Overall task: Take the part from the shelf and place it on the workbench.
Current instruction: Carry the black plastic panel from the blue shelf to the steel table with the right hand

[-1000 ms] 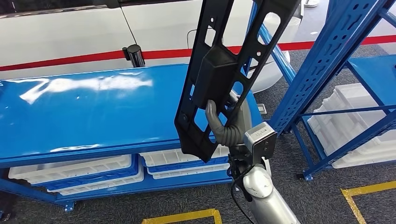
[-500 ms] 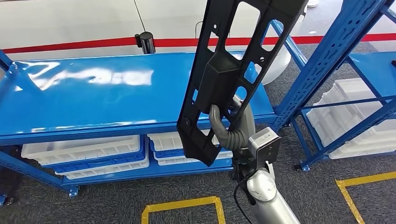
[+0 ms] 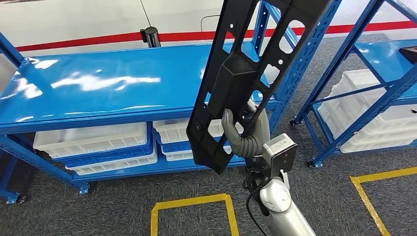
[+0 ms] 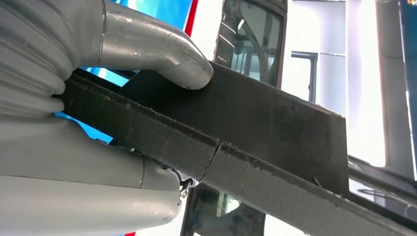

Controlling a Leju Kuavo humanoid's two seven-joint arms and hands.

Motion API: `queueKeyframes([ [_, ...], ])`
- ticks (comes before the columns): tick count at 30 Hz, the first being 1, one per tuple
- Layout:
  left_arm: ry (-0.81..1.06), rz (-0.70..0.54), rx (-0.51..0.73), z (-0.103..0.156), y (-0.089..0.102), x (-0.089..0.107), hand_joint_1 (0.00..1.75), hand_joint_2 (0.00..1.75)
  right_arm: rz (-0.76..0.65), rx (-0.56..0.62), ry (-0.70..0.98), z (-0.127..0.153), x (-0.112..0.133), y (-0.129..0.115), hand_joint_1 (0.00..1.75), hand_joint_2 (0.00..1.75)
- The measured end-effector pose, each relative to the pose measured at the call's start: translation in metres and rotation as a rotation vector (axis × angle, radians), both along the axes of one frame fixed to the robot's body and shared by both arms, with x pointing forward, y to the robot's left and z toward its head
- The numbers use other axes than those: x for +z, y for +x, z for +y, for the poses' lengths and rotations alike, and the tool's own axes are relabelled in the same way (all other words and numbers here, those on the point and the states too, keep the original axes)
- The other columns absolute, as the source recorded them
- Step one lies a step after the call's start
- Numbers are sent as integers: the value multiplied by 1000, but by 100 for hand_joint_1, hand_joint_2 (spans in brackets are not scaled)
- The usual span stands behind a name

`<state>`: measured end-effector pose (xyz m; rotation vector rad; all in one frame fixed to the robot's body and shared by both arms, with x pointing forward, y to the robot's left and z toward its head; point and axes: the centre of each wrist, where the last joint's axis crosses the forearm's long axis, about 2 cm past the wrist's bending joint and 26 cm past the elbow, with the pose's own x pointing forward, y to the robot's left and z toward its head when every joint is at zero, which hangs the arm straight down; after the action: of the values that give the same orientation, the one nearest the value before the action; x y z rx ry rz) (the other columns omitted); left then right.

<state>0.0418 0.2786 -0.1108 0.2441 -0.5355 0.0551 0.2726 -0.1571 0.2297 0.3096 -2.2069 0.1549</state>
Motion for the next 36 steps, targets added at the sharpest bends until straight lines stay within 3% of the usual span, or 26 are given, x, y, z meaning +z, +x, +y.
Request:
queueKeyframes([
  [36, 12, -1, -18, 1, 3, 0, 0, 175, -24, 41, -16, 11, -4, -8, 175, 175],
])
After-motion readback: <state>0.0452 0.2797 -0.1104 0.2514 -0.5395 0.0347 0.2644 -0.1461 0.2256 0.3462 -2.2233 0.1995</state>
